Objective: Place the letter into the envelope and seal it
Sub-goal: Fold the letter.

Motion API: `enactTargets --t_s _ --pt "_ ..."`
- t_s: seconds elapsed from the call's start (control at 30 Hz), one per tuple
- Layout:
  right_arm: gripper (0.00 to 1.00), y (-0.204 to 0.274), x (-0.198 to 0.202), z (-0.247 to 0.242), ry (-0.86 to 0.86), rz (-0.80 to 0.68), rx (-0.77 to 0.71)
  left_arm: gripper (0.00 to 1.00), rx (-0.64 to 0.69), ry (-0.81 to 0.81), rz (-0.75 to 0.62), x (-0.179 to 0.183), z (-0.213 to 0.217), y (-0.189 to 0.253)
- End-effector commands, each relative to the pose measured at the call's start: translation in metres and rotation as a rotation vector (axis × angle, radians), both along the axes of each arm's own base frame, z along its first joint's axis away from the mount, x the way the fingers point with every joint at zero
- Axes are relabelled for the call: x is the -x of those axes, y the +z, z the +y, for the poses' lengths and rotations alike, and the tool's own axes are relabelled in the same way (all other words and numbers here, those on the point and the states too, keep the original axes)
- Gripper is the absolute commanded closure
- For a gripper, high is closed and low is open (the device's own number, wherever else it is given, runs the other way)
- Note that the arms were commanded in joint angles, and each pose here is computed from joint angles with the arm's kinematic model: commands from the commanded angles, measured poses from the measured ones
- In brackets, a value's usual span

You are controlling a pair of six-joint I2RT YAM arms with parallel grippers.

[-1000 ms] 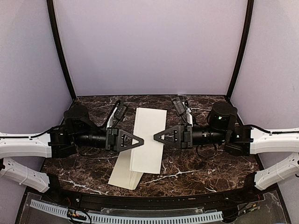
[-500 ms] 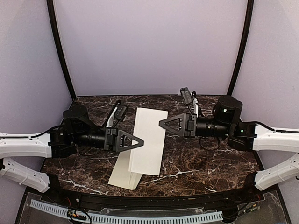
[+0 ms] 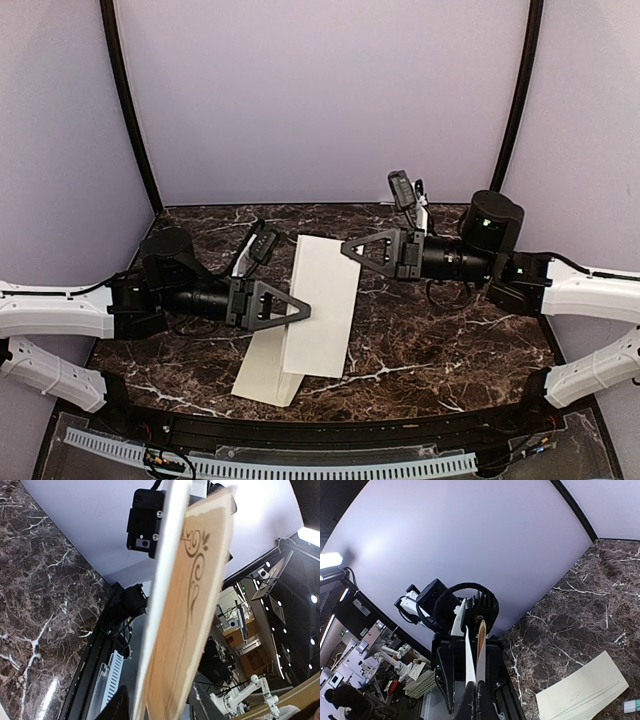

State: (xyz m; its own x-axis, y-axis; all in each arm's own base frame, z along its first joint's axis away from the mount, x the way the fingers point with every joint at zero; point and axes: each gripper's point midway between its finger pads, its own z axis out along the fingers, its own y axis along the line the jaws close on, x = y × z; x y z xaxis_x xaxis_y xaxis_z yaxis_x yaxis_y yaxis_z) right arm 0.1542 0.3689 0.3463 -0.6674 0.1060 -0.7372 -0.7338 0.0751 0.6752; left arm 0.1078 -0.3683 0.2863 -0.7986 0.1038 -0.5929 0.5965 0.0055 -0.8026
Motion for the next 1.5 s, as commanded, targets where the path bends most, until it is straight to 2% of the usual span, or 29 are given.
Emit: enactTargets --t_s 0.0,0.13,0.2,0.53,0.63,0.7,0.8,0.97,1.07,1.27,1.33,1.47 --pt "1.00 0.028 -0.006 -0.012 -0.066 -0.058 -0.077 0.57 0.026 -0.001 -0.002 0.003 -0.001 0.003" --pt "1.00 0.032 -0.013 -0.022 -0.132 -0.054 -0.097 0.57 0.010 -0.011 0.010 0.010 -0.004 -0.005" --pt "1.00 0.034 -0.017 -0.028 -0.161 -0.052 -0.108 0.60 0.007 -0.015 0.014 0.014 -0.005 -0.007" --pt "1.00 0.025 -0.018 -0.030 -0.154 -0.028 -0.089 0.99 0.040 0.008 0.002 0.014 -0.001 -0.002" --pt "0.99 0.021 -0.015 -0.026 -0.125 -0.017 -0.080 1.00 0.042 0.022 -0.009 0.012 -0.001 0.000" --pt "0.79 0.019 -0.012 -0.023 -0.099 -0.009 -0.075 1.00 0.050 0.051 -0.022 0.008 0.001 0.003" --pt "0.61 0.007 -0.009 -0.020 -0.082 0.006 -0.050 1.00 0.064 0.119 -0.050 -0.002 0.006 0.010" --pt "0.45 -0.015 0.002 -0.011 -0.043 0.045 -0.004 1.00 0.094 0.212 -0.108 -0.015 0.012 0.024" --pt "0.42 -0.021 0.015 -0.006 -0.011 0.057 -0.009 1.00 0.105 0.231 -0.123 -0.020 0.011 0.031" --pt "0.44 -0.025 0.039 0.009 0.086 0.064 -0.022 1.00 0.116 0.233 -0.124 -0.023 0.005 0.034" --pt "0.48 -0.028 0.043 0.014 0.100 0.063 -0.013 1.00 0.121 0.237 -0.125 -0.023 0.005 0.035" --pt "0.77 -0.034 0.044 0.017 0.104 0.074 -0.007 1.00 0.126 0.238 -0.131 -0.023 0.006 0.038"
